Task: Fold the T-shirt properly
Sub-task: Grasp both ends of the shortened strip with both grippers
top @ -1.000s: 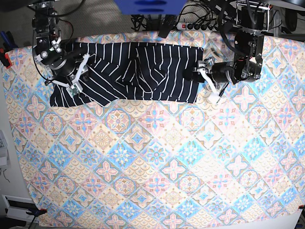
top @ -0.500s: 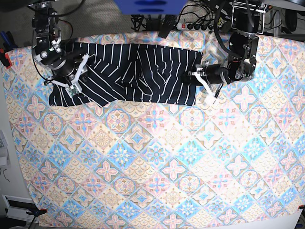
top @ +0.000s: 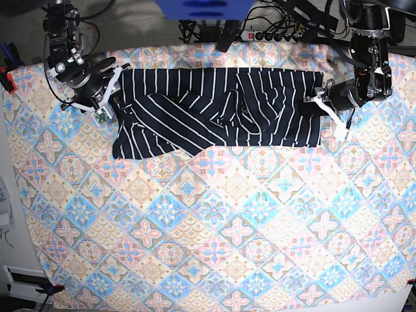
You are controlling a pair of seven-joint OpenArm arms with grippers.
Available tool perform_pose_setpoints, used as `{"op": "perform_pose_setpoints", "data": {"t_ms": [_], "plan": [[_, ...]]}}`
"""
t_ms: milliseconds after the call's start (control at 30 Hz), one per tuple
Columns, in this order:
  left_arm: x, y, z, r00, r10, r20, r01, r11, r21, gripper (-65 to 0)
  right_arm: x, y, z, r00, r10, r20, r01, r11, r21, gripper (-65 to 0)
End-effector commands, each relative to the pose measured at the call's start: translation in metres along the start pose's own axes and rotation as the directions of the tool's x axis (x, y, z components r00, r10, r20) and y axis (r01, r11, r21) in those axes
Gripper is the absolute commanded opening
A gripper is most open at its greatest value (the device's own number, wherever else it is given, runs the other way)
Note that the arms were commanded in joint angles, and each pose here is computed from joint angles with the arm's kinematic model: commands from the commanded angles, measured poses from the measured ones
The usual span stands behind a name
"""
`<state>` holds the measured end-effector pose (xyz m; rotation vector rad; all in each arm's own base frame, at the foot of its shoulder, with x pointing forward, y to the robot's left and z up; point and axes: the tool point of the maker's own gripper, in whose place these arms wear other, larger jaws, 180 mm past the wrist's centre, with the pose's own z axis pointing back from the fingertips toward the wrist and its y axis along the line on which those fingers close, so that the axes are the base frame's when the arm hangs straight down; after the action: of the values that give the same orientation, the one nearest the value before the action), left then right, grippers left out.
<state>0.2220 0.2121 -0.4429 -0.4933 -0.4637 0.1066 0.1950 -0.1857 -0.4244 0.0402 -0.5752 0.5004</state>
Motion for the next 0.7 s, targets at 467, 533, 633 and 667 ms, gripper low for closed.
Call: {"op": "perform_pose_setpoints", "data": {"t_ms": [467,533,633,667], "plan": [[0.010,0.005,0.008,1.000,-0.022,0.008,0.022,1.000,0.018,-65.0,0.077,-0.016,-0.010,0.965,-0.205,0.162,0.181,0.972,0.150,-18.0],[0.011,0.006,0.009,1.000,-0.024,0.007,0.024,1.000,0.020,-65.0,0.068,-0.015,-0.016,0.963,-0.232,0.137,0.209,0.964,0.163,-21.0],[0.011,0.007,0.009,1.000,-0.025,0.008,0.025,0.999,0.021,-64.9,0.054,-0.014,-0.027,0.953,-0.288,0.093,0.267,0.946,0.186,-25.0],[0.011,0.007,0.009,1.000,-0.025,0.008,0.025,0.999,0.021,-64.9,0.055,-0.015,-0.030,0.947,-0.308,0.090,0.286,0.938,0.196,-25.4]]}}
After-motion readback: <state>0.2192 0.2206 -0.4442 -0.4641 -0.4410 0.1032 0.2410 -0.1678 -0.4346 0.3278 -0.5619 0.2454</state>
